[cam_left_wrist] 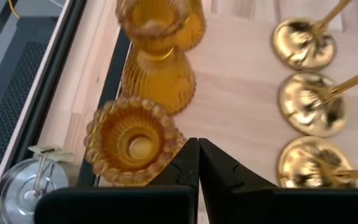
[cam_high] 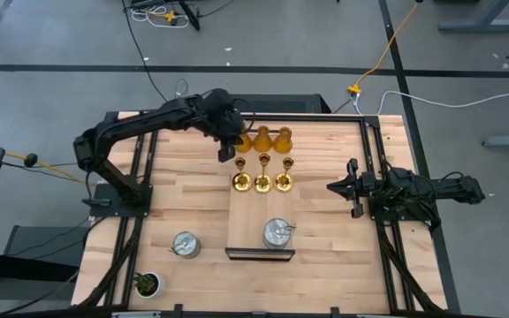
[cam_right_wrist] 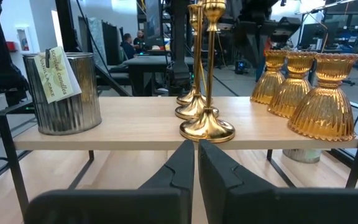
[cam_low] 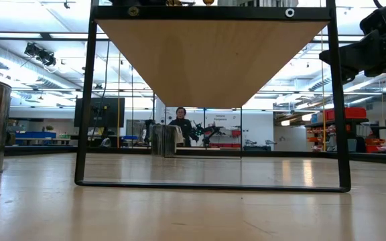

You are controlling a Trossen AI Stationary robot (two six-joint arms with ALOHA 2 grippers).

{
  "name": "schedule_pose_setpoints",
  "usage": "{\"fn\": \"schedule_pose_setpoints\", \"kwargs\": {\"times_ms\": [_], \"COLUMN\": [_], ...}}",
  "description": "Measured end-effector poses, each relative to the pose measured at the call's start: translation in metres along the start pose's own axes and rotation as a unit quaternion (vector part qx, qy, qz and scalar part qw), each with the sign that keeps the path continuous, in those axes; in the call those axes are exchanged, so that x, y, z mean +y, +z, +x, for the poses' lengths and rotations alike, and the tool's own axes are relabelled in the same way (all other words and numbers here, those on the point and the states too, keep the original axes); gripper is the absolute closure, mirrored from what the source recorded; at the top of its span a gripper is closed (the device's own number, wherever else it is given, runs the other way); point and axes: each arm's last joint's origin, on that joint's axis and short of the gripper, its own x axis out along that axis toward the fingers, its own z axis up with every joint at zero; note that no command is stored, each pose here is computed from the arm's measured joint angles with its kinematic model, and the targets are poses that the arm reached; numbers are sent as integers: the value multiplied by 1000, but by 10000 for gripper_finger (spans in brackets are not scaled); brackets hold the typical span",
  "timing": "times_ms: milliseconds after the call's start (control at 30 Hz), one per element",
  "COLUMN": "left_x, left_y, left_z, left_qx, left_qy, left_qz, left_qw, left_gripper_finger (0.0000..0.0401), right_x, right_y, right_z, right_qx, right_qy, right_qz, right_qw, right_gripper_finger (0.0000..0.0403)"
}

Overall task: Pick & Place candle stick holders
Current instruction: Put the glass candle holder on the shelf aligned with the other glass candle holder, then put the bottom scented candle on the shelf aligned with the other scented candle

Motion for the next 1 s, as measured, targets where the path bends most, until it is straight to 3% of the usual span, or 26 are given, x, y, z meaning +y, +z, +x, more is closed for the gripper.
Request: {"fn": "schedule_pose_setpoints", "kwargs": {"times_ms": [733, 1000], "left_x": [0, -4], "left_y": [-2, -17], "left_z": [-4, -7], "left_qx": [11, 89], "left_qy": [20, 9], "left_qz": [0, -17], "left_qw": [1000, 996], "left_gripper_finger": [392, 394], "right_x": [0, 0], "right_y": [0, 0], "right_z": [0, 0], "right_qx": [0, 0], "right_qy": [0, 0], "right_qz": [0, 0], "right_qw": [1000, 1000], "right_gripper_finger": [376, 376]}}
